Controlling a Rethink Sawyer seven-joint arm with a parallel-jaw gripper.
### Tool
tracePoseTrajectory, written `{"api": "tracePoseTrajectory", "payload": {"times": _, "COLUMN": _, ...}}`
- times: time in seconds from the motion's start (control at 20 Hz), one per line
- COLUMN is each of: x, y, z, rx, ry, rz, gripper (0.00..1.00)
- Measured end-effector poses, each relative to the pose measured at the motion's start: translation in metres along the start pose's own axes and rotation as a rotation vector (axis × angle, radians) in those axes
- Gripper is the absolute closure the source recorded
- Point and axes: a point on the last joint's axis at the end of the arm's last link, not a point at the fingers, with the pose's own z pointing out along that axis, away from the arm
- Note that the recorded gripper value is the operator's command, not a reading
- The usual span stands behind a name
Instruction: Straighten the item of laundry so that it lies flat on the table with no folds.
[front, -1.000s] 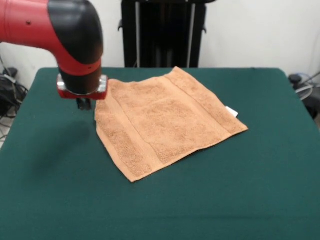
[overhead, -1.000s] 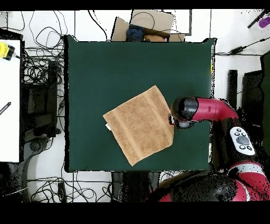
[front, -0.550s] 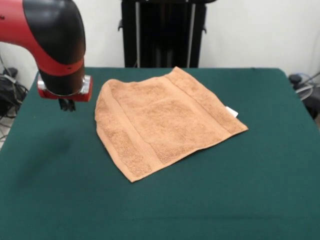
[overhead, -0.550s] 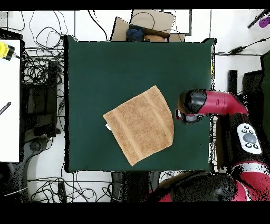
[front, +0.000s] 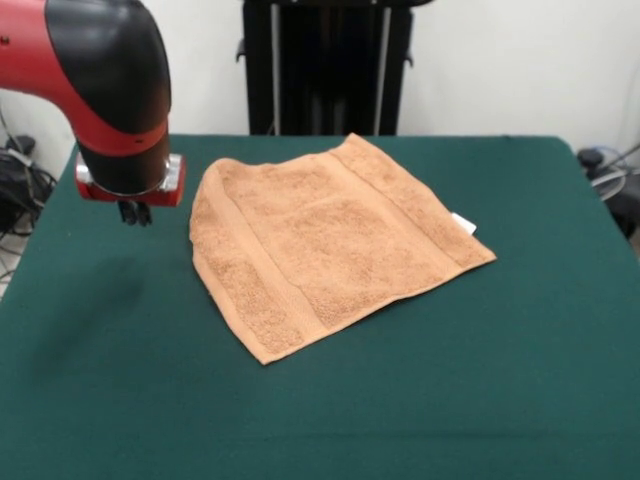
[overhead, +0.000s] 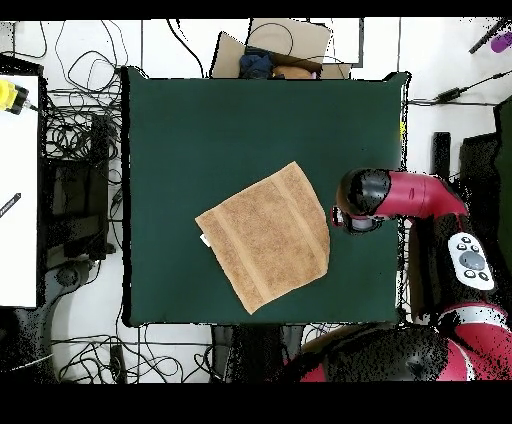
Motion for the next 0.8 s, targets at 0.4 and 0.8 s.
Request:
{"api": "tracePoseTrajectory", "payload": {"times": 0.4, "x": -0.0001, "y": 0.0016, "z": 0.0023, "rx": -0.002, "ry": 0.003, "rz": -0.002, "gripper": 1.0}}
{"api": "tracePoseTrajectory", "payload": {"times": 0.8, "x": -0.0002, "y": 0.0026, "z": 0.0028, "rx": -0.003, "ry": 0.004, "rz": -0.003, "gripper": 1.0}}
